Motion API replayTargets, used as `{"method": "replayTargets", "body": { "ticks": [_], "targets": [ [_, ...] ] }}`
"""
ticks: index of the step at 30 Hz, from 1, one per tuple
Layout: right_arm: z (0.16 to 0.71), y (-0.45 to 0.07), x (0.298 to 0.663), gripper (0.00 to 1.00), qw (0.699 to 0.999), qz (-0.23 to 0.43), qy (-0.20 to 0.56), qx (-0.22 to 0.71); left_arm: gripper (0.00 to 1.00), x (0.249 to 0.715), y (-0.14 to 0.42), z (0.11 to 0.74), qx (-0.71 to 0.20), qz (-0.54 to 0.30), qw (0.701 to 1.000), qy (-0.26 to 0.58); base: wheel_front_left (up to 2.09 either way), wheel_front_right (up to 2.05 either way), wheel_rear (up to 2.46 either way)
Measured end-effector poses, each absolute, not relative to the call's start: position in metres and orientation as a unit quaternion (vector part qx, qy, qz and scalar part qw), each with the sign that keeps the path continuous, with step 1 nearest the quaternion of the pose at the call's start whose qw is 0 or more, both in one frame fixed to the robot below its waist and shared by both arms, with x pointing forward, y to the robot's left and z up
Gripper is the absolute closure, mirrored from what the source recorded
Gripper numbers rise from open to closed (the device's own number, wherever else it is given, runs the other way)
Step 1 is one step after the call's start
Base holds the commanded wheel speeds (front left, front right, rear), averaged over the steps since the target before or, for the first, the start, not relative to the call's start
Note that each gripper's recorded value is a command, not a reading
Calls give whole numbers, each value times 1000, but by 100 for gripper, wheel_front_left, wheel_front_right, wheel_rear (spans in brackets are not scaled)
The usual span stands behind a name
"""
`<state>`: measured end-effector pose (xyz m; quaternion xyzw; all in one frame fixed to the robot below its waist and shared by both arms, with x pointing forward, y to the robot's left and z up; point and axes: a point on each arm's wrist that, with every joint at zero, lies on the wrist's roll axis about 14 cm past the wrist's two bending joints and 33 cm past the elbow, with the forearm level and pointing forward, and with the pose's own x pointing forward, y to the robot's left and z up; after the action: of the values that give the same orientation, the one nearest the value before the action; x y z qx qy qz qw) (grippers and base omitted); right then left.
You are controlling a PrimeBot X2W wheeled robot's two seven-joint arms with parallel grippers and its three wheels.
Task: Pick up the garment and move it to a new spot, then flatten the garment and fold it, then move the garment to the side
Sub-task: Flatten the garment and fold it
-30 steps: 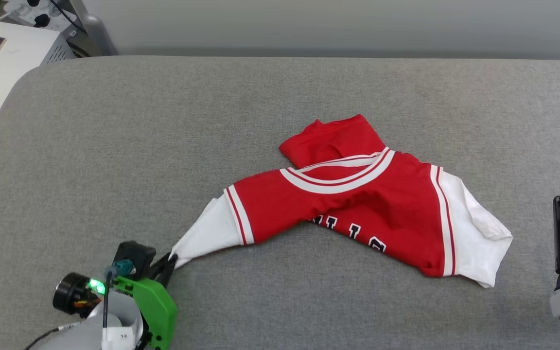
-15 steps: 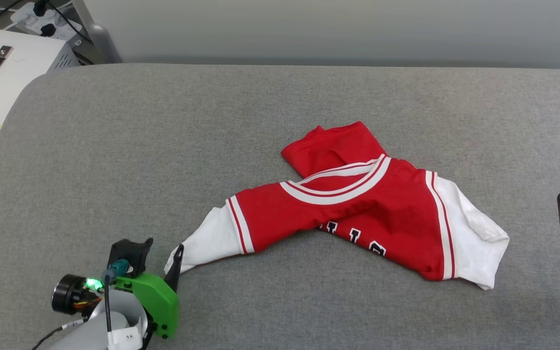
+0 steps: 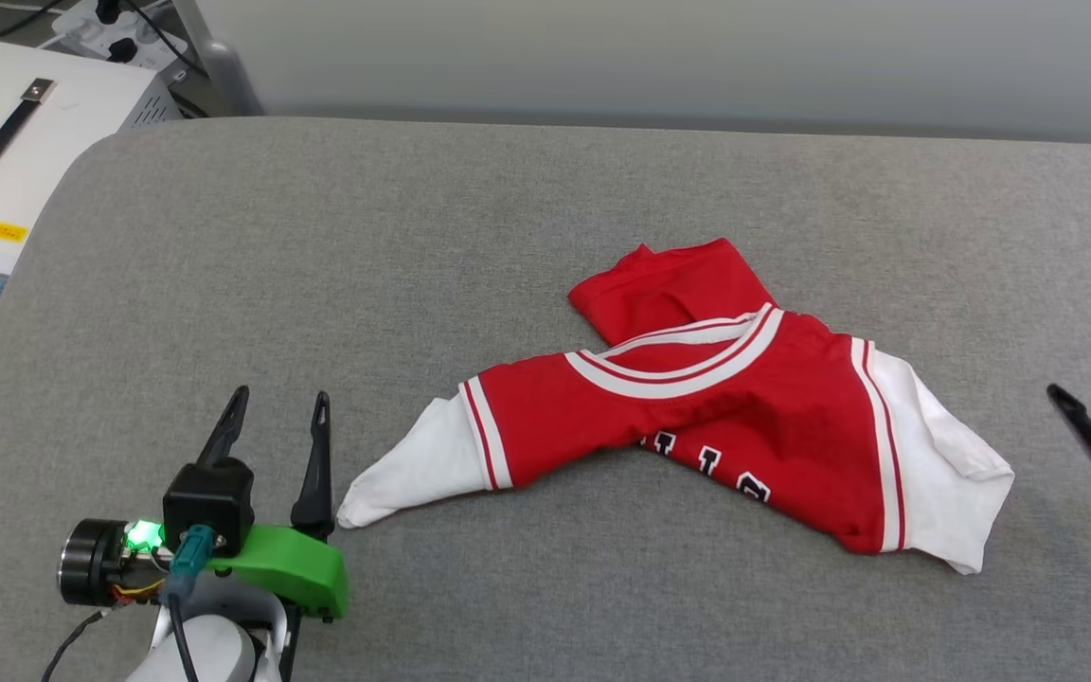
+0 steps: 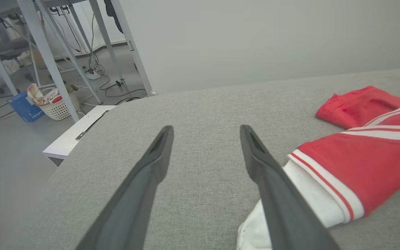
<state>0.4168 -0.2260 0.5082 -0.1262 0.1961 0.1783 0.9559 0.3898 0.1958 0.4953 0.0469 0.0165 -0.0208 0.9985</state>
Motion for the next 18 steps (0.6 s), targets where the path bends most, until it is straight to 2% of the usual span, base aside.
{"method": "replayTargets", "body": {
  "ticks": [4,7,18],
  "targets": [
    [476,-224,408,0,919,204,310,-135,0,388,198,502,44,-5,999,-1,0,0,0],
    [455,-219,404,0,895,219,363,-138,0,389,199,502,41,3,999,-5,0,0,0],
    [386,-208,424,0,863,233,426,-140,0,398,203,493,43,19,999,-6,0,0,0]
  ]
}}
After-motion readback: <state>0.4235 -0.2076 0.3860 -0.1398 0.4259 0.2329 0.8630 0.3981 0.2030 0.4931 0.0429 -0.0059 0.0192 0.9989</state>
